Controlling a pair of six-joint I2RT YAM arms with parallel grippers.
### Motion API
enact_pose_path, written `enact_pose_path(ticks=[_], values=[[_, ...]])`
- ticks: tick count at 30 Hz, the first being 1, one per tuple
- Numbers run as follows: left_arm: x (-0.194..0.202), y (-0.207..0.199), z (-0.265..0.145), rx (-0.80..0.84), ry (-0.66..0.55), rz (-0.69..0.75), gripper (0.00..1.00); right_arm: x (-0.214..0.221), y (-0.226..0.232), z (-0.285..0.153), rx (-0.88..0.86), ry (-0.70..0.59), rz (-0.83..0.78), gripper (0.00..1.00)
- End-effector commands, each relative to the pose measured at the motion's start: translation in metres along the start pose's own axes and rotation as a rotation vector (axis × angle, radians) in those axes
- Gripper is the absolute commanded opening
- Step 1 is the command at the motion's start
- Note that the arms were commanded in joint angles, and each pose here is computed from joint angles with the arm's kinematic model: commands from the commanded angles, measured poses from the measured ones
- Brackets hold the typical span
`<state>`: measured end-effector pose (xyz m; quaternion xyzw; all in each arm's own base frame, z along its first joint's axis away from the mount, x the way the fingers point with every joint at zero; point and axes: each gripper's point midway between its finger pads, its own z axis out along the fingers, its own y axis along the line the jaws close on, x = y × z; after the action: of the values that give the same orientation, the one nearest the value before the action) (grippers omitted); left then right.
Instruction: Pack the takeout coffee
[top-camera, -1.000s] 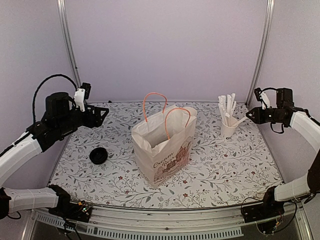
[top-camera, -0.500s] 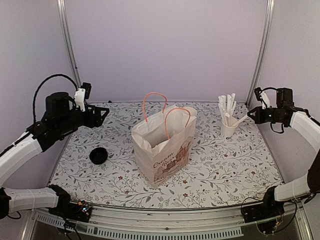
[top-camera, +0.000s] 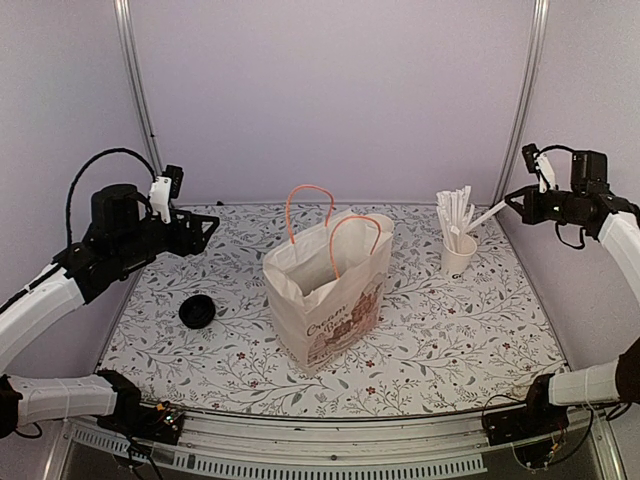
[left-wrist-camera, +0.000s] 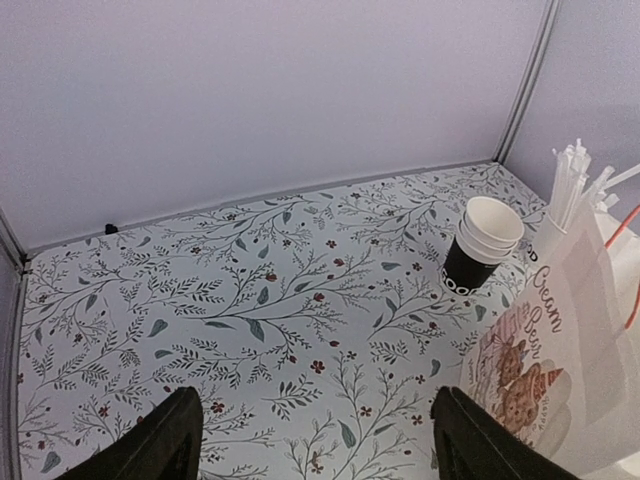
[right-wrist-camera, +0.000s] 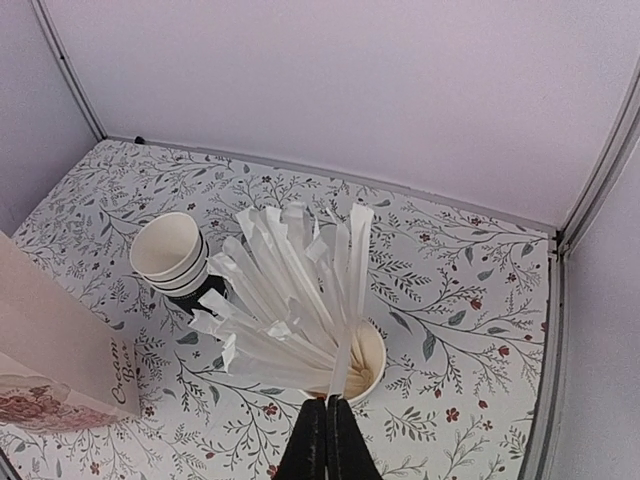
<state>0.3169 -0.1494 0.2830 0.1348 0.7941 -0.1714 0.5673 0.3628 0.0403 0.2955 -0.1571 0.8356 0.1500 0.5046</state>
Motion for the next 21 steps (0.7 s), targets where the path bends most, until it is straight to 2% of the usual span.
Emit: enact_pose_path(ticks=[1,8,13,16,21], values=[[-0.006,0.003,0.002,-0.003,-0.015,0.013,0.81,-0.021,0.009,-0.026,0.014,-0.011,-0.02,0.0],[-0.005,0.002,0.003,-0.002,-0.012,0.017,0.81,-0.053,0.01,-0.065,0.112,-0.048,-0.075,0.0],[-0.004,0.003,0.003,-0.005,-0.008,0.015,0.81,-0.083,0.018,-0.102,0.175,-0.127,-0.137,0.0],[-0.005,0.003,0.003,-0.006,-0.01,0.017,0.81,-0.101,0.044,-0.121,0.097,-0.192,-0.205,0.0],[-0.004,0.006,0.003,-0.019,-0.009,0.015,0.81,-0.119,0.102,-0.147,-0.157,-0.299,-0.333,0.0]])
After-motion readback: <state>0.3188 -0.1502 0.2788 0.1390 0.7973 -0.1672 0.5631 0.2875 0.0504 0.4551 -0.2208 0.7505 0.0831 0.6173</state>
